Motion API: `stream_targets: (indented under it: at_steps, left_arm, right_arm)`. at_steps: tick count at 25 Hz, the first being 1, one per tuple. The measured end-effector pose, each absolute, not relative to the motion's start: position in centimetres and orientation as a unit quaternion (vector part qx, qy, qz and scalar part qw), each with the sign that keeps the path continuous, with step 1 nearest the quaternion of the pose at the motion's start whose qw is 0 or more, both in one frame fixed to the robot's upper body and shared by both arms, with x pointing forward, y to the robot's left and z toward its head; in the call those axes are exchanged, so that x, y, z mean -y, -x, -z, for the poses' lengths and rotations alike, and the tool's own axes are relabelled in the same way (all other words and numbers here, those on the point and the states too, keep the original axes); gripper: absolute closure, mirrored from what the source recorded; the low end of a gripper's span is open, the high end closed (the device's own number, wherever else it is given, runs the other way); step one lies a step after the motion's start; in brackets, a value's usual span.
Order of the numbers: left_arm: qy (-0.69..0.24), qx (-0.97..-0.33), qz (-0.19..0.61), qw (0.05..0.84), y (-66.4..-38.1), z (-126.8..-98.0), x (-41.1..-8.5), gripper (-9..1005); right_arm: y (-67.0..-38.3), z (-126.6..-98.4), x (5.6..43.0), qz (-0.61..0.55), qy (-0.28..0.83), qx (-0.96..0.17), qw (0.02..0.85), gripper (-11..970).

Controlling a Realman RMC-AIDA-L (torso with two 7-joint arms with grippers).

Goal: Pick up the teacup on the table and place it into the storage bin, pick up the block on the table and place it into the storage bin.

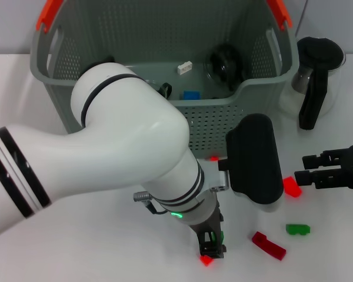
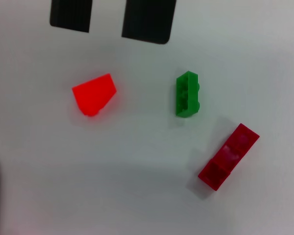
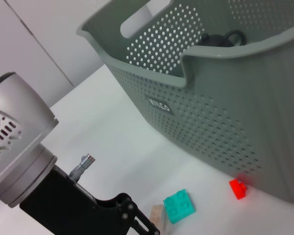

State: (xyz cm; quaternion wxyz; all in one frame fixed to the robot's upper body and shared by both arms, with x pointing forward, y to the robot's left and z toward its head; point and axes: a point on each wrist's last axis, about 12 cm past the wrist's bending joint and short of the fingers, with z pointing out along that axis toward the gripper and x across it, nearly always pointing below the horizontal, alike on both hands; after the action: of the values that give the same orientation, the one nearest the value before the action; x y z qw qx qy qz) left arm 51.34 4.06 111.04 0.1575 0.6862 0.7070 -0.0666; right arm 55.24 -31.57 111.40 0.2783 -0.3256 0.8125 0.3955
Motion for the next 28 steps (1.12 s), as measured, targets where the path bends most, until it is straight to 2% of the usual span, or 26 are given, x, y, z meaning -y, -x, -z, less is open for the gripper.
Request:
stream_targets:
  at_steps: [9, 19, 20, 24, 27, 28]
  left_arm:
    - [-0.679, -0.715, 0.069, 0.151, -51.2, -110.7, -4.0, 478]
    - [-0.675, -0.717, 0.072, 0.159, -51.3, -111.0, -3.8, 781]
    - [-0.675, -0.716, 0.074, 0.163, -51.2, -111.2, -3.7, 815]
    - [-0.669, -0.717, 0.085, 0.174, -50.9, -112.7, -3.3, 823]
    - [-0.656, -0.725, 0.110, 0.178, -50.3, -115.6, -3.6, 828]
    - [-0.656, -0.725, 0.110, 0.178, -50.3, -115.6, -3.6, 830]
  right_arm:
    - [-55.3, -111.3, 31.5, -0.394, 0.324, -0.813, 0.280, 275]
    - [-55.3, -111.3, 31.5, -0.393, 0.323, -0.814, 0.281, 275]
    - [-55.3, -111.3, 31.5, -0.393, 0.323, -0.814, 0.281, 275]
    - [-55.3, -111.3, 31.6, -0.392, 0.322, -0.814, 0.282, 276]
    - [-55.3, -111.3, 31.7, -0.391, 0.322, -0.815, 0.282, 276]
    - [-55.3, -111.3, 31.7, -0.391, 0.320, -0.816, 0.281, 276]
